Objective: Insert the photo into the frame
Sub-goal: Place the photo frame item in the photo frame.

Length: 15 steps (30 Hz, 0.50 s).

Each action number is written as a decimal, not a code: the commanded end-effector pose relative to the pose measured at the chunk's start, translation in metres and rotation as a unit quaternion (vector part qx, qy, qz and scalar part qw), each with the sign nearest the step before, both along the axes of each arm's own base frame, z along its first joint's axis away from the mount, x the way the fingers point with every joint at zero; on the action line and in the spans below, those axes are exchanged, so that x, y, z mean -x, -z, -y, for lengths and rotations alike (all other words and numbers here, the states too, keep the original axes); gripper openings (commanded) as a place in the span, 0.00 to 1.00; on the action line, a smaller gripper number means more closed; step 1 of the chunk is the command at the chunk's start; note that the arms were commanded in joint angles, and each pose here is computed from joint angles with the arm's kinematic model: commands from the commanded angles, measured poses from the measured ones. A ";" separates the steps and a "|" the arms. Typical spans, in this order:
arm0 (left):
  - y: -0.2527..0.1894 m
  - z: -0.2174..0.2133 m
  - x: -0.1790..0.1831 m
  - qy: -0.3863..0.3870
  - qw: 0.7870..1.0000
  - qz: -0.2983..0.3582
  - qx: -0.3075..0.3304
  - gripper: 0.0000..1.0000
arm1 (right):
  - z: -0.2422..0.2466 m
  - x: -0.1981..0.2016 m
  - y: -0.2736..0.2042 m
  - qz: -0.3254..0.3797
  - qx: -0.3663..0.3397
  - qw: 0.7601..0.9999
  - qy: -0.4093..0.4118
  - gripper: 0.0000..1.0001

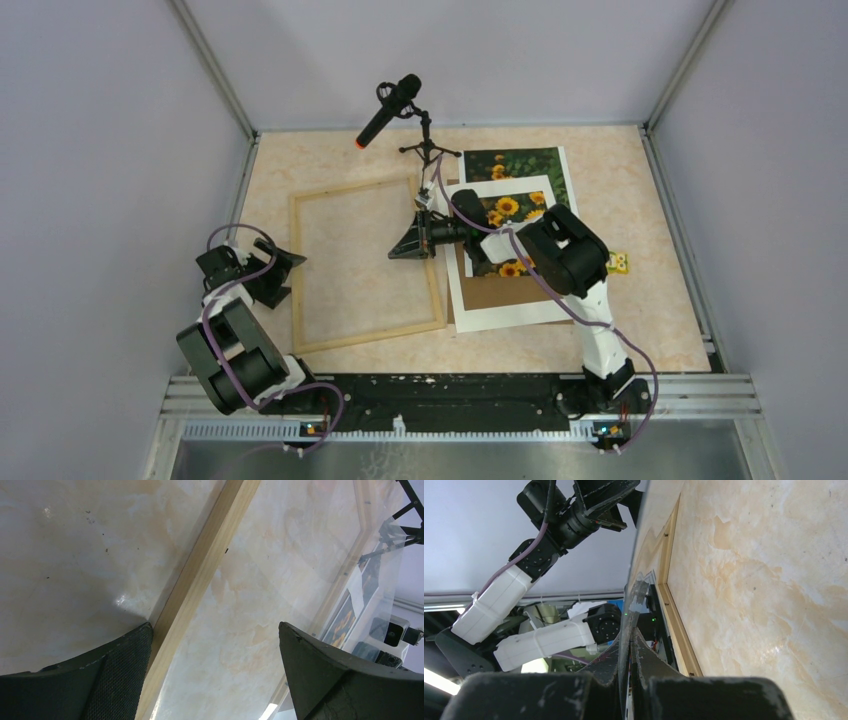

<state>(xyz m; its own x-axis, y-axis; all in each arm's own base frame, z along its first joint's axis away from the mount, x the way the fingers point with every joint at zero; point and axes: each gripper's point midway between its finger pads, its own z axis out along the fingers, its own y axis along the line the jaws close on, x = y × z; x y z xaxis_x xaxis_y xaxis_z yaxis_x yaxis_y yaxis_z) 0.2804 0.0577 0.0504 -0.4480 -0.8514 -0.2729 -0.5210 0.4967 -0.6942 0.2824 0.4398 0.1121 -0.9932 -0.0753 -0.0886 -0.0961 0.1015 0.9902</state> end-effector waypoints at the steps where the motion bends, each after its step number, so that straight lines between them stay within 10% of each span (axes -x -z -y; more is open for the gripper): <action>1: -0.006 -0.004 -0.007 0.008 1.000 0.018 -0.010 0.99 | -0.004 -0.004 -0.018 0.042 -0.028 0.999 -0.010 0.00; 15: -0.007 -0.003 -0.008 0.011 1.000 0.020 -0.008 0.98 | -0.008 0.003 0.002 0.032 -0.003 0.999 -0.009 0.00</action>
<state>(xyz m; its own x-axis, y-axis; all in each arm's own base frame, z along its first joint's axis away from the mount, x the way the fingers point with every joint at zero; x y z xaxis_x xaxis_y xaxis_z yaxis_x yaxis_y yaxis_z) 0.2807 0.0574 0.0505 -0.4493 -0.8508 -0.2726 -0.5183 0.4968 -0.6961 0.2809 0.4409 0.1109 -0.9931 -0.0793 -0.0867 -0.0948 0.1059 0.9898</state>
